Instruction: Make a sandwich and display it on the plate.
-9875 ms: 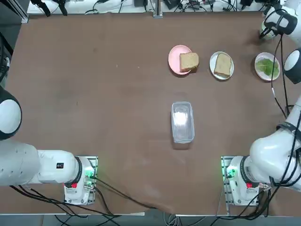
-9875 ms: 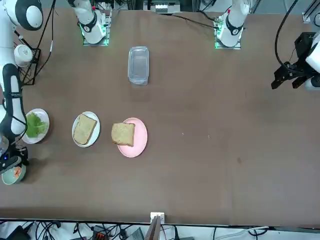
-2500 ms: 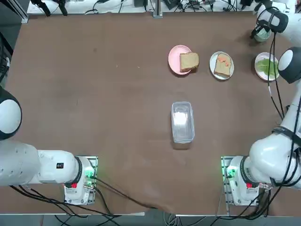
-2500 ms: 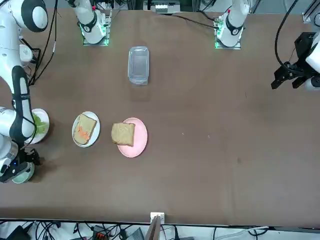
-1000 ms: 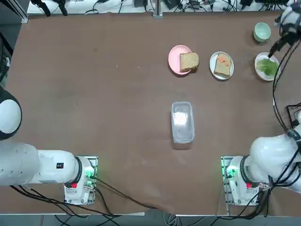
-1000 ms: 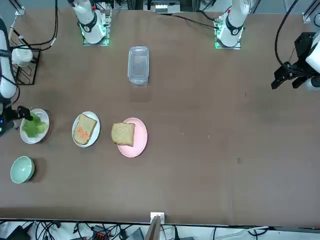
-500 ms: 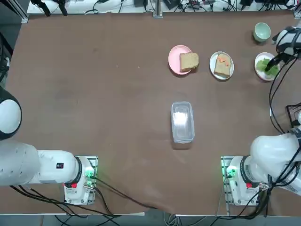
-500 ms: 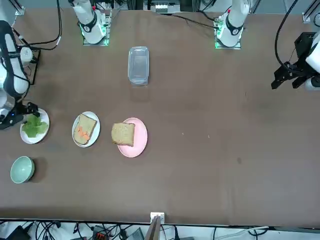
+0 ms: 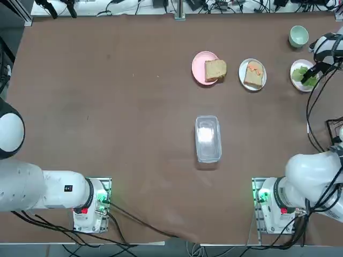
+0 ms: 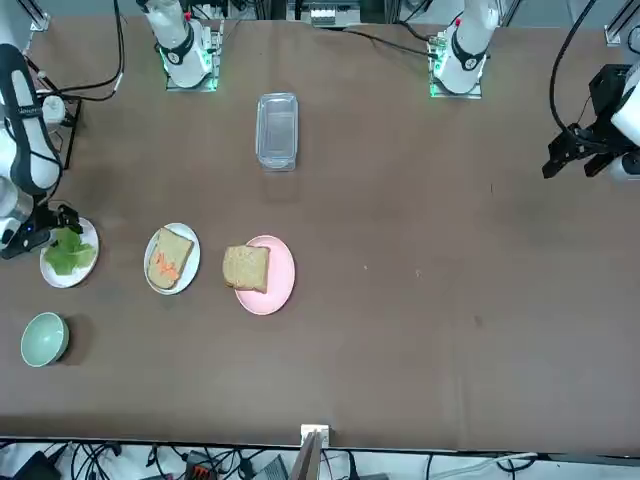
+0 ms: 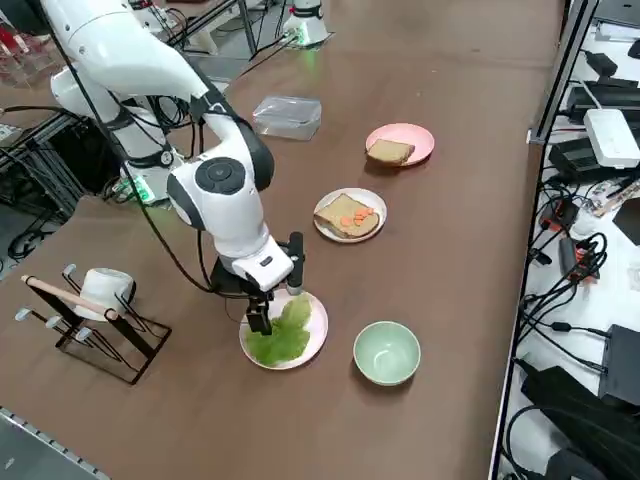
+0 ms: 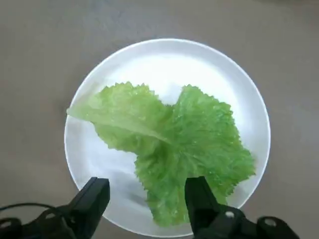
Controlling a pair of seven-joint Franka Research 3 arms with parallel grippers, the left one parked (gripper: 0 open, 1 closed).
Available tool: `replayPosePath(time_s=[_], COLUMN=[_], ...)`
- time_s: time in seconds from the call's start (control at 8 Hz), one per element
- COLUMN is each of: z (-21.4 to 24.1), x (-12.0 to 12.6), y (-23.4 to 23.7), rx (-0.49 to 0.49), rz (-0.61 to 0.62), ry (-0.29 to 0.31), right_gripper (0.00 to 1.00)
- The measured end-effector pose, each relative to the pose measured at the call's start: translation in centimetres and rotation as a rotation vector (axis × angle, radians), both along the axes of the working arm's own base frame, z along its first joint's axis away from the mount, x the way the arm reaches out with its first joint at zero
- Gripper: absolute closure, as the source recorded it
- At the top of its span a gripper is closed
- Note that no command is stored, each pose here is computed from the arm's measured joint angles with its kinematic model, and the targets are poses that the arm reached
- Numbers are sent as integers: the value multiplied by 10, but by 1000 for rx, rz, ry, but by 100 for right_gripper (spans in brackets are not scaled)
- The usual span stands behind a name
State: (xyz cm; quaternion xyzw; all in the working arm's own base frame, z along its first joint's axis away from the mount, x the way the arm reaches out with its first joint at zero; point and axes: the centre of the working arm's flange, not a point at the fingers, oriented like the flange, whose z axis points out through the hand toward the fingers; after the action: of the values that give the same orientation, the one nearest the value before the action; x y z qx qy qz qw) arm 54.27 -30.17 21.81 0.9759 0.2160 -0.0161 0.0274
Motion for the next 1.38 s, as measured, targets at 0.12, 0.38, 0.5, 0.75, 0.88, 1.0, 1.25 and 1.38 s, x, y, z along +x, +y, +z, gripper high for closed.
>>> replayPosePath(time_s=[0.12, 0.38, 0.5, 0.75, 0.88, 1.0, 1.25, 1.38], z=[-3, -8, -12, -16, -15, -14, 2, 18], x=[0, 2, 1, 0, 1, 2, 6, 9], y=[-1, -3, -6, -11, -12, -13, -24, -28], rx=[-10, -32, -36, -40, -41, -43, -62, -73], rz=[14, 35, 38, 37, 36, 36, 25, 21], ry=[3, -11, -11, -12, -13, -16, -39, -46], right_gripper=[10, 11, 14, 44, 56, 63, 95, 95])
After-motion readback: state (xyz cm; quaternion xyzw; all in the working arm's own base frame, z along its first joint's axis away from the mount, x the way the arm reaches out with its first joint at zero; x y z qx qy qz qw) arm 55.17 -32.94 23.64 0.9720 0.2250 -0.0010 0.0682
